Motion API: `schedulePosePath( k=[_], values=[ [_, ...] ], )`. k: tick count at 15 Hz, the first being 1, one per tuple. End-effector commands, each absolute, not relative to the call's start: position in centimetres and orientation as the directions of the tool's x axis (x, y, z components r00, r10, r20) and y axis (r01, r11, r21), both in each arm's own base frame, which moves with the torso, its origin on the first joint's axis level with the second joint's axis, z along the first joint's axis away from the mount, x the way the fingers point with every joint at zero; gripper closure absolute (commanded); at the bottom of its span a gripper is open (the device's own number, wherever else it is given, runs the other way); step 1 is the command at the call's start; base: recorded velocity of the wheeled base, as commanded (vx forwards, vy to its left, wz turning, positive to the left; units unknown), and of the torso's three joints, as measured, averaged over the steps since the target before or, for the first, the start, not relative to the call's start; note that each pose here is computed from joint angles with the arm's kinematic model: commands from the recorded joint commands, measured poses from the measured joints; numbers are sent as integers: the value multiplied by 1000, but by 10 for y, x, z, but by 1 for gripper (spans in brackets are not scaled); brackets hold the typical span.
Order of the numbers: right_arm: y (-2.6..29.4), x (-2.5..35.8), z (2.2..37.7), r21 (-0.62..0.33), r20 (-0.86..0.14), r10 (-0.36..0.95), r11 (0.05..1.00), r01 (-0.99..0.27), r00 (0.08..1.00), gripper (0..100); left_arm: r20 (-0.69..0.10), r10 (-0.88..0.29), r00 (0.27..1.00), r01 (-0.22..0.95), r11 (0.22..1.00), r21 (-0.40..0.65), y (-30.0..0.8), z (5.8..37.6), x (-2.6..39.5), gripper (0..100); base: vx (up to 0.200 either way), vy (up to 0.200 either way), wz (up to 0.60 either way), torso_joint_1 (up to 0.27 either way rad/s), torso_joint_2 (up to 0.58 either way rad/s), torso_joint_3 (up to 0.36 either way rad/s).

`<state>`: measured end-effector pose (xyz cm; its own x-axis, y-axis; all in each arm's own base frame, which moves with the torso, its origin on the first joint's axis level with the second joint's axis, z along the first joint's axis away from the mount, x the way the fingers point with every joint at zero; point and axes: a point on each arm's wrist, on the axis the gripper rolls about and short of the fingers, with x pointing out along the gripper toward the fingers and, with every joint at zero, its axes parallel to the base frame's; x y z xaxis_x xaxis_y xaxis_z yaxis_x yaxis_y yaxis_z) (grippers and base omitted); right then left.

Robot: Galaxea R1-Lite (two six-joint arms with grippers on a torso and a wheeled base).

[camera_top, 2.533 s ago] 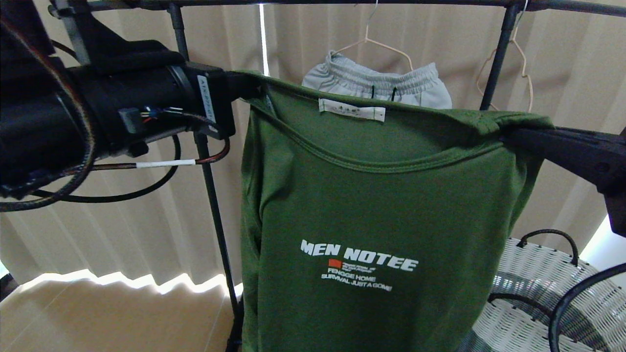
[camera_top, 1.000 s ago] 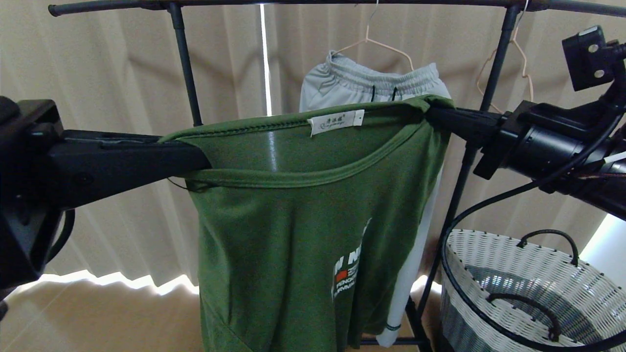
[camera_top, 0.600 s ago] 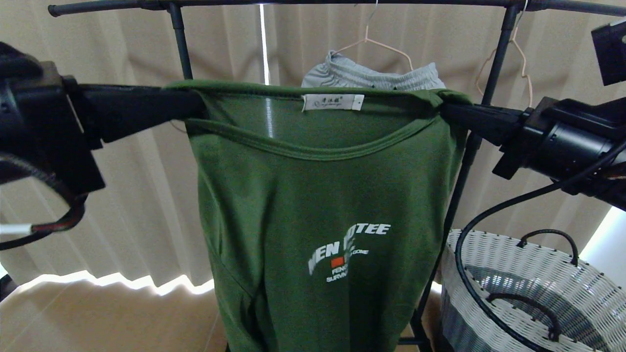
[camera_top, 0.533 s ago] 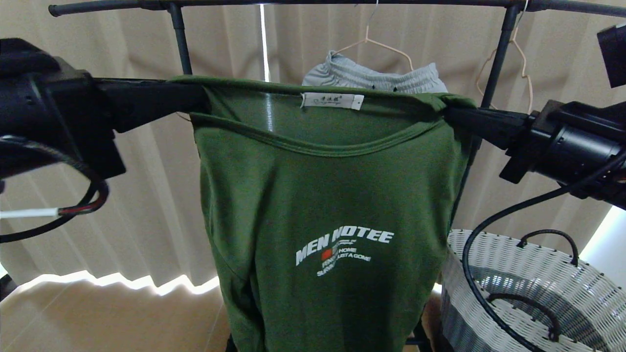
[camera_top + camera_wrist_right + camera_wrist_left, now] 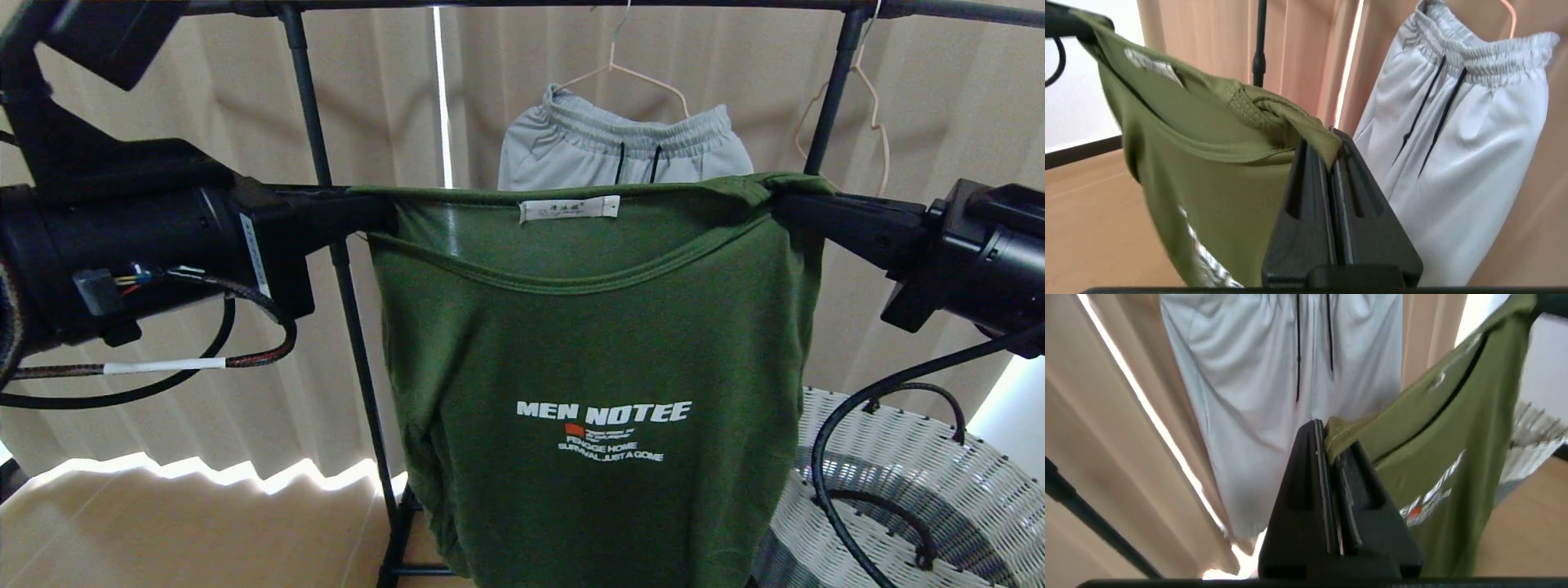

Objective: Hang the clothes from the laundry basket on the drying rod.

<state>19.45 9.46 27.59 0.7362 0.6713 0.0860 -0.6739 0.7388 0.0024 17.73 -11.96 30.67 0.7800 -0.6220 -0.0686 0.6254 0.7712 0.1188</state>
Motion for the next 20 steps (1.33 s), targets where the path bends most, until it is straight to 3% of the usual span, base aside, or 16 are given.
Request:
schedulePosePath(
  k=[1,7,8,12,17,19,20],
  values=[
    [95,195,277,1,89,672,738,-675,735,100,-72,-622,780,626,771,119,-120,306,178,100,0,0,0,0,0,0],
    [94,194,275,4,77,670,740,-672,738,100,-58,-620,782,622,773,122,-119,310,178,100,0,0,0,0,0,0],
    [95,194,273,9,63,672,739,-674,738,0,-57,-620,782,622,773,122,-119,310,177,100,0,0,0,0,0,0],
    [97,185,239,30,-44,694,720,-693,719,0,-95,-598,796,606,787,120,-113,298,176,100,0,0,0,0,0,0],
    [97,172,218,3,-114,708,702,-713,697,0,-137,-432,891,453,865,214,-69,277,171,100,0,0,0,0,0,0],
    [86,160,212,-29,-117,644,759,-651,756,0,-145,-347,927,373,899,231,-45,262,148,100,0,0,0,0,0,0],
    [73,153,207,-85,-121,536,833,-547,836,0,-140,-266,954,293,929,227,-27,249,127,100,0,0,0,0,0,0]
  ],
)
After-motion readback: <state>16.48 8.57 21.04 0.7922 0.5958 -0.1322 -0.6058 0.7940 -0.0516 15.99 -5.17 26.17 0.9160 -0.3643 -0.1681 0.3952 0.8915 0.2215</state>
